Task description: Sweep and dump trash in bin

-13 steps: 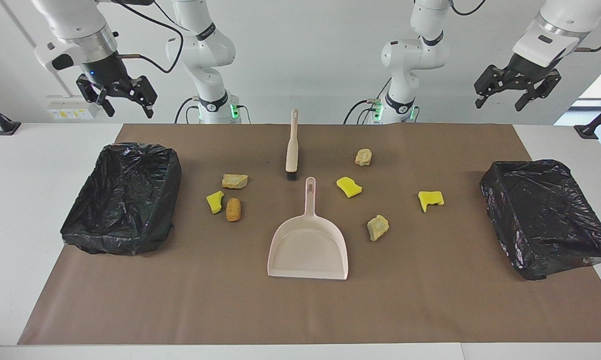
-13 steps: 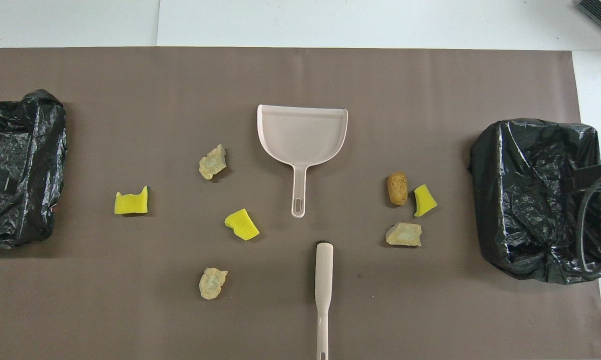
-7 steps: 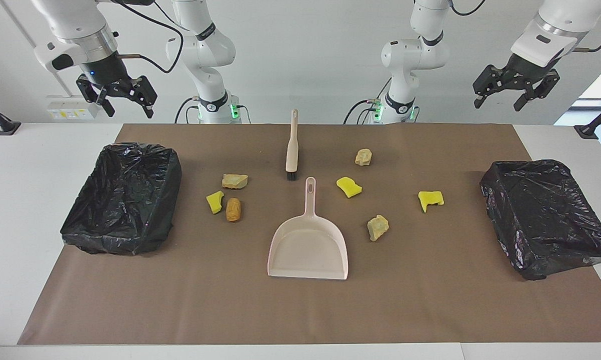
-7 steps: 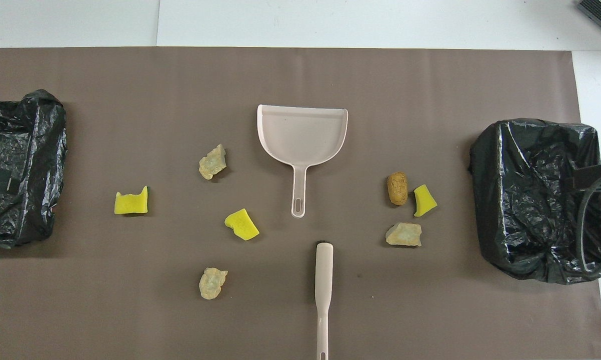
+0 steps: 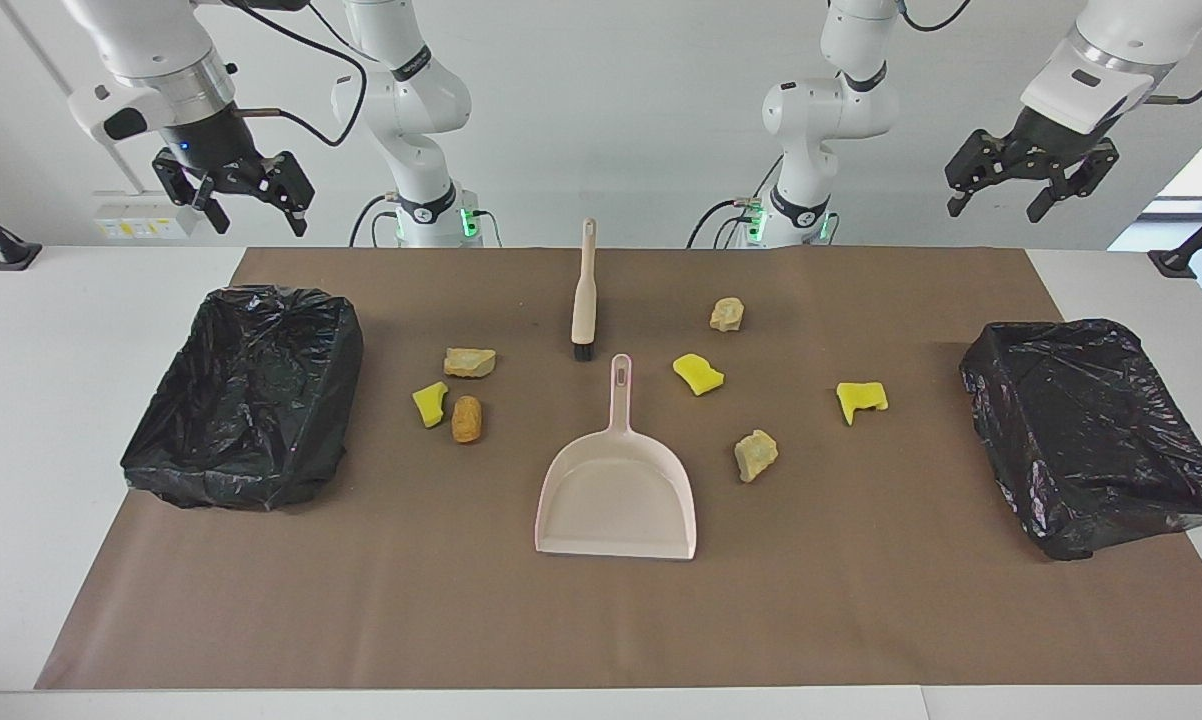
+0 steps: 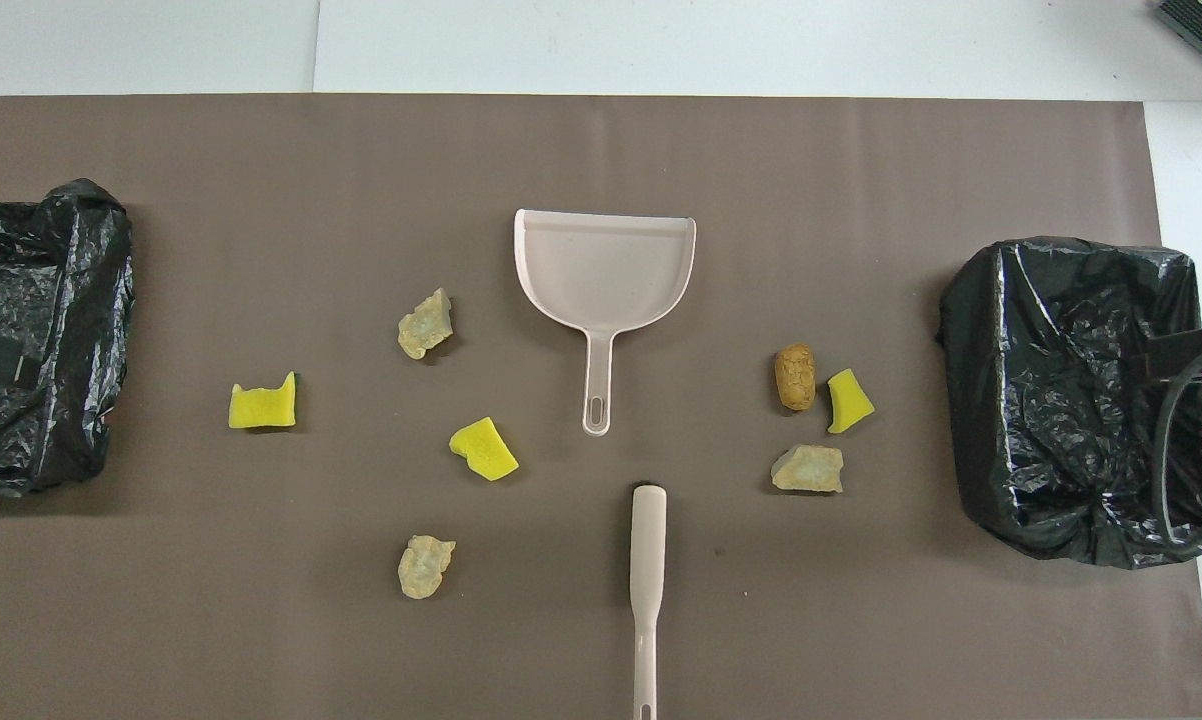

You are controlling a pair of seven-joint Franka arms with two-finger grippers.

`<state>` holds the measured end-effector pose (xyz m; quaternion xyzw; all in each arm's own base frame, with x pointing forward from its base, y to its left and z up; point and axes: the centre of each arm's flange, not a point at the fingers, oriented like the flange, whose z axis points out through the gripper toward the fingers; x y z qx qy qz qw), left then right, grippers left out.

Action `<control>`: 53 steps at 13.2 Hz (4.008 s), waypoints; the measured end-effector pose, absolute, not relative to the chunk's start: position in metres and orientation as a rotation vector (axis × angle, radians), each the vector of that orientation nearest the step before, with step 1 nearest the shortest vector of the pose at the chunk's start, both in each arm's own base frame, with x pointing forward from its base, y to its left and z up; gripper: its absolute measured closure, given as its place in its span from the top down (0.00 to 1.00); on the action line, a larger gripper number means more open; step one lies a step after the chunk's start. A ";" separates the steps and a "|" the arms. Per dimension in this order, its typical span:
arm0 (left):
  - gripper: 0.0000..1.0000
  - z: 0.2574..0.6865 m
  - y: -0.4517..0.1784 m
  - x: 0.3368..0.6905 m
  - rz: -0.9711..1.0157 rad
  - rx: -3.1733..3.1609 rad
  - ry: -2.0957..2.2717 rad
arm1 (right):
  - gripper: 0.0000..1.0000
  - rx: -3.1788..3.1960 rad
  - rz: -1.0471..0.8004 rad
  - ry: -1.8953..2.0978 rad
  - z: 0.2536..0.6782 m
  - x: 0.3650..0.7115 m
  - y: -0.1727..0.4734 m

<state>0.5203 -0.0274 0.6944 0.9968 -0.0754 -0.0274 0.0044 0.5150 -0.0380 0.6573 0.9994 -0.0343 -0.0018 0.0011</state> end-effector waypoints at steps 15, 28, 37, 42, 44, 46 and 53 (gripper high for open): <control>1.00 0.650 -0.164 0.474 -0.084 3.113 -0.442 | 1.00 3.141 -0.078 -0.032 0.641 0.509 -0.035; 1.00 0.482 -0.413 0.298 -0.034 3.111 -0.482 | 1.00 3.129 -0.183 0.042 0.557 0.482 0.033; 1.00 0.370 -0.477 0.212 -0.049 3.112 -0.540 | 1.00 3.093 -0.168 -0.125 0.521 0.590 0.114; 1.00 0.344 -0.480 0.206 -0.082 3.135 -0.561 | 1.00 3.129 -0.229 -0.267 0.493 0.610 0.231; 0.93 0.343 -0.480 0.206 -0.082 3.139 -0.546 | 1.00 3.145 -0.291 -0.287 0.479 0.608 0.280; 0.75 0.343 -0.480 0.206 -0.082 3.140 -0.538 | 1.00 3.148 -0.349 -0.267 0.456 0.605 0.313; 0.26 0.362 -0.468 0.212 -0.125 3.185 -0.505 | 1.00 3.162 -0.409 -0.180 0.385 0.599 0.372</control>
